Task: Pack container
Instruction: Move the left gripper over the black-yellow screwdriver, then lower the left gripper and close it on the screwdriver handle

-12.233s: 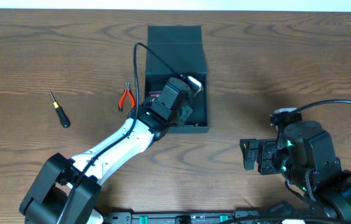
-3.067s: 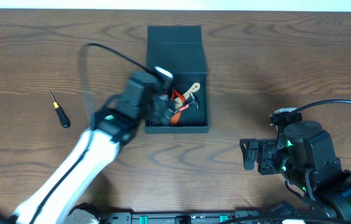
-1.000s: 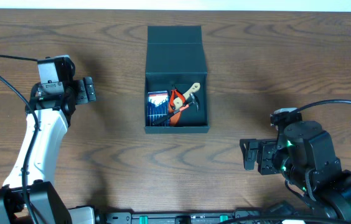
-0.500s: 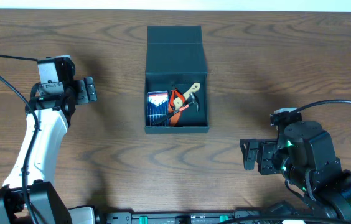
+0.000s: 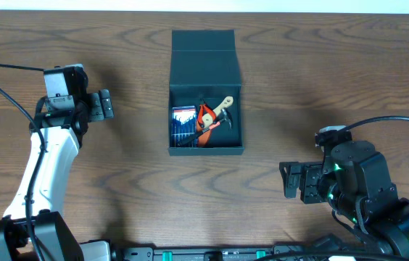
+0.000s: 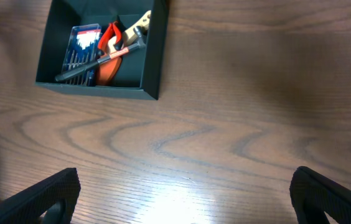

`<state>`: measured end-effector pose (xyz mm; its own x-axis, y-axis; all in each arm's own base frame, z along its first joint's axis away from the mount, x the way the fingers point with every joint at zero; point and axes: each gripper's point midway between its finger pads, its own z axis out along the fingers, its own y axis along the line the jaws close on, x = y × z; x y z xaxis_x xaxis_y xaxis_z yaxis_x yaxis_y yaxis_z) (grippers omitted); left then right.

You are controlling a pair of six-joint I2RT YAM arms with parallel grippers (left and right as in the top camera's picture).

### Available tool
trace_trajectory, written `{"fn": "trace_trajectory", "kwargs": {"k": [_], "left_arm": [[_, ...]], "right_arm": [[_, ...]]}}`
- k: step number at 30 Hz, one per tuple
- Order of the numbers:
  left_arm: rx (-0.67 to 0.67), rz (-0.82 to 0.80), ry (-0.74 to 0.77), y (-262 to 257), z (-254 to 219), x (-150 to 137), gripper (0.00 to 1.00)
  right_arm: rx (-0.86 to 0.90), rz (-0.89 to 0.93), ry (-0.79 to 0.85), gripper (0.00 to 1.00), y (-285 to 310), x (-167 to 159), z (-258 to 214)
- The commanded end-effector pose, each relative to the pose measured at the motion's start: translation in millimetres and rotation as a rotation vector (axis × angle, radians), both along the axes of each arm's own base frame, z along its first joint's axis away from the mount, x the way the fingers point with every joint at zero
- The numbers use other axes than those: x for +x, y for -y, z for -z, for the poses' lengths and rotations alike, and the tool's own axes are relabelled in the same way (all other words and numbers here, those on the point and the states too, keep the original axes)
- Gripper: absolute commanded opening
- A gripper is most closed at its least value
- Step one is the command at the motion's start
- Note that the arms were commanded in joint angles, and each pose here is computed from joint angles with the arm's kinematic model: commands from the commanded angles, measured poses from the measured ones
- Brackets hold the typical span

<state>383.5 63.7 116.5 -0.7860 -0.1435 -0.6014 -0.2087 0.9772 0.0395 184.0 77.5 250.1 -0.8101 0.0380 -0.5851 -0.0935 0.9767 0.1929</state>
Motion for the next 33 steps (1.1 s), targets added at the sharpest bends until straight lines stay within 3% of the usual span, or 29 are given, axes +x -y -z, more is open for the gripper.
{"fn": "trace_trajectory", "kwargs": {"k": [1,17,22,33], "left_arm": [[-0.010,-0.003,0.009,-0.9,-3.5,4.0,0.99],[-0.004,-0.100,-0.005,-40.4,1.0,-5.3,0.99],[0.051,-0.153,-0.071,-54.8,16.4,-13.3,0.99],[0.028,-0.189,-0.177,-67.9,54.1,-22.7,0.99]], "right_arm": [[-0.011,0.000,0.002,0.99,2.1,0.4,0.7],[-0.011,0.000,0.002,0.99,2.1,0.4,0.7],[-0.010,0.000,0.002,0.99,2.1,0.5,0.6],[-0.010,0.000,0.002,0.99,2.1,0.5,0.6]]}}
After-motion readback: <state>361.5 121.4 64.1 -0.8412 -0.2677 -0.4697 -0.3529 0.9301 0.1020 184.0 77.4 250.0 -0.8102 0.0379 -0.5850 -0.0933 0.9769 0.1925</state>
